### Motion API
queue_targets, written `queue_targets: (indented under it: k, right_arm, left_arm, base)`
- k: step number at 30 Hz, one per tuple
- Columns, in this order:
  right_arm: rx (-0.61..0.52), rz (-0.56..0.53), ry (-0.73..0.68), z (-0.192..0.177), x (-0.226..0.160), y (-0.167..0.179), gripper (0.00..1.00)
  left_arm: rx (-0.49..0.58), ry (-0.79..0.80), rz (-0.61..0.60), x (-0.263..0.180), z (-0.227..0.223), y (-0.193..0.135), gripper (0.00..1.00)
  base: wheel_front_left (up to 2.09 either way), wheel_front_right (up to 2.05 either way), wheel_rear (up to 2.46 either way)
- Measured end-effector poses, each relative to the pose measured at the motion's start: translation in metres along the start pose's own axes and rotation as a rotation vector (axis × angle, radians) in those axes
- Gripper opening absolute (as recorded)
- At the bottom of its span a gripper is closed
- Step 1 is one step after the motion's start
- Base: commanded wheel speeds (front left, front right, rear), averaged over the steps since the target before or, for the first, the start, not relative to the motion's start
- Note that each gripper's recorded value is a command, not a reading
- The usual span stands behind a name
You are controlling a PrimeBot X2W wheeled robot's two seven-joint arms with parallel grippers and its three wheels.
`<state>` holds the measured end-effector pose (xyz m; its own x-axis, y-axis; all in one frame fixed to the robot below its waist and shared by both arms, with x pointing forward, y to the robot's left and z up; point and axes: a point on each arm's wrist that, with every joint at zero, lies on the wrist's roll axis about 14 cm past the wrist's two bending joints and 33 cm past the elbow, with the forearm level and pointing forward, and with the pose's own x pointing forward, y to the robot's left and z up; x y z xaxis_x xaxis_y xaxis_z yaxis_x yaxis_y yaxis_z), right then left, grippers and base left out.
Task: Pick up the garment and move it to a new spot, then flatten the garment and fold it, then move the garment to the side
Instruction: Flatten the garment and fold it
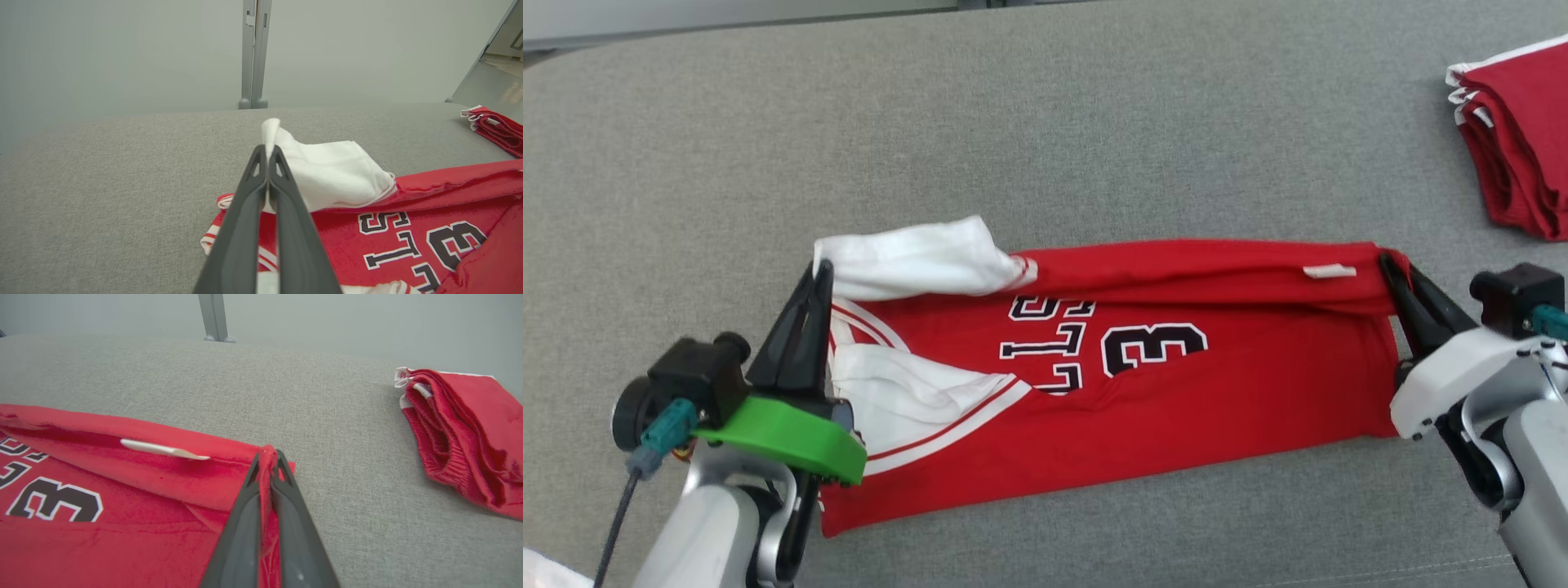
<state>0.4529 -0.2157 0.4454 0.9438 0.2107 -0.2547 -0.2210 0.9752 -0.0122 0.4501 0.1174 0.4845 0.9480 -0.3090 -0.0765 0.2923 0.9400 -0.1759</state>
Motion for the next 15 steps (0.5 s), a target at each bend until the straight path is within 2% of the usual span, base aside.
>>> queue_targets:
  k: [6, 13, 14, 15]
  right_arm:
    - [0.044, -0.045, -0.027, -0.001, -0.038, 0.004, 0.00]
    - [0.068, -0.060, -0.053, 0.003, -0.052, 0.012, 0.00]
    - [0.067, -0.064, -0.057, 0.003, -0.052, 0.011, 0.02]
    - [0.069, -0.069, -0.057, 0.002, -0.052, 0.010, 0.25]
  left_arm:
    - [-0.069, 0.016, 0.039, -0.044, -0.010, -0.012, 0.00]
    - [-0.107, 0.030, 0.075, -0.067, -0.023, -0.015, 0.00]
    - [-0.112, 0.039, 0.079, -0.068, -0.028, -0.016, 0.00]
    - [-0.112, 0.050, 0.078, -0.069, -0.033, -0.016, 0.00]
  base:
    - [0.00, 0.00, 0.00]
    - [0.00, 0.00, 0.00]
    - [0.00, 0.00, 0.00]
    - [0.00, 0.00, 0.00]
